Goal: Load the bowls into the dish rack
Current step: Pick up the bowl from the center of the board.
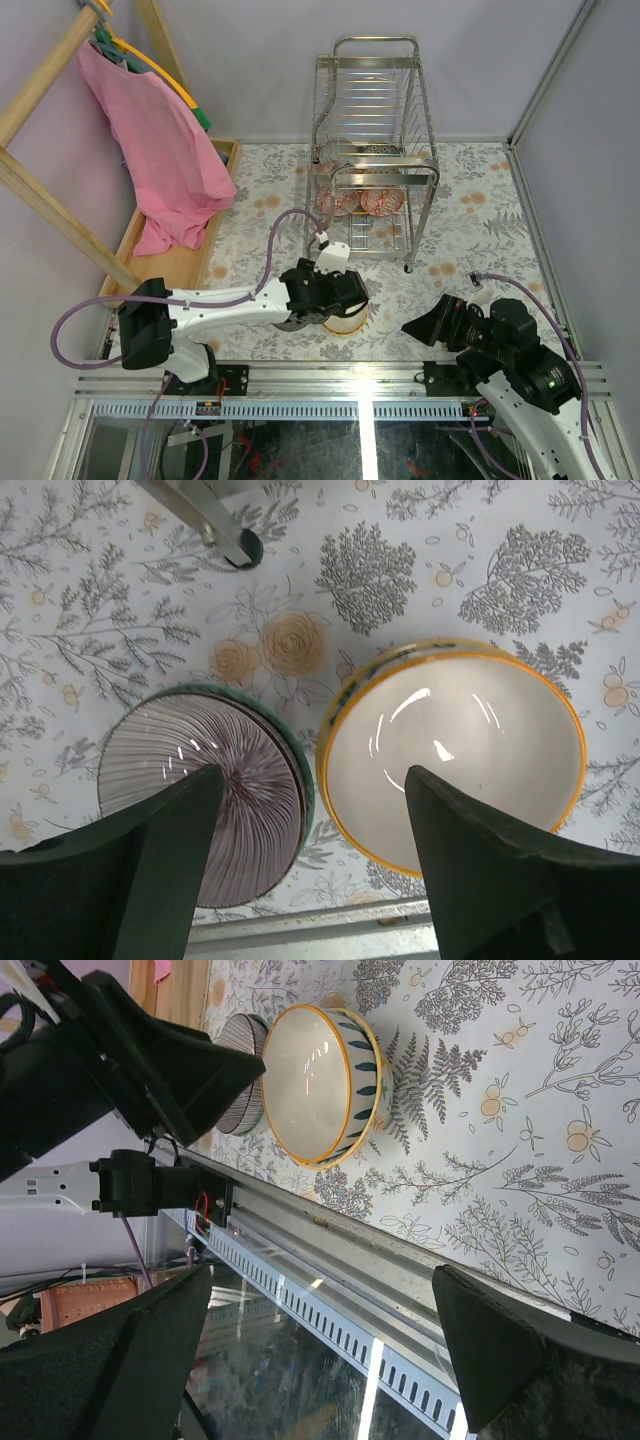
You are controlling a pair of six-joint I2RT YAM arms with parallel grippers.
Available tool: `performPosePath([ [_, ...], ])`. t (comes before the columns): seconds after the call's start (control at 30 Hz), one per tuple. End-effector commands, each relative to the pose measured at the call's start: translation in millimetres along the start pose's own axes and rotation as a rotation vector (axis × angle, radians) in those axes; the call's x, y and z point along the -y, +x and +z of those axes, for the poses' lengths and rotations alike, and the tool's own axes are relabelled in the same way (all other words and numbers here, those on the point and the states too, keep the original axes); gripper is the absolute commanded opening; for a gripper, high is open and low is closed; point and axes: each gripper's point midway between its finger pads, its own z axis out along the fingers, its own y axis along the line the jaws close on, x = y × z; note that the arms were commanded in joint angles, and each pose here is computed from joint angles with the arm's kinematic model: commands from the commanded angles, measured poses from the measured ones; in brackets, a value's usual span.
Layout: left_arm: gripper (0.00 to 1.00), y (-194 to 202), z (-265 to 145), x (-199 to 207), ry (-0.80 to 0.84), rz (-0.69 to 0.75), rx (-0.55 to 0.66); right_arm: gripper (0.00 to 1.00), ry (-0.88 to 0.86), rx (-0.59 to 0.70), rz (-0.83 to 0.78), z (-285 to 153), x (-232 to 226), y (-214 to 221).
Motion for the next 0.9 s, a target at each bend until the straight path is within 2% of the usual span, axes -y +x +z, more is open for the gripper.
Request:
performPosePath([
  [0.0,0.69,-20,10,4,0.039,0.014,0.049,0.99,-0.047,-0.009,0.004,-3,-10,2],
  [0.1,0.62,-24,14,12,0.09,0.026,0.051,0.99,-0.053,-0.013,0.009,-1,-9,3],
  [0.3,0.58,-20,20,16,0.102,0.08,0.038,1.0,-0.049,-0.014,0.01,-2,-8,4],
  [0.6,0.5,-7,32,4,0.095,0.072,0.008,0.99,-0.044,-0.021,0.019,2,-3,7],
  [0.7,0.44,-2,36,4,0.102,0.075,-0.003,1.0,-0.042,-0.023,0.02,3,-1,8],
  [0.87,0.26,3,38,8,0.121,0.078,-0.016,0.99,-0.044,-0.028,0.025,6,-1,9],
])
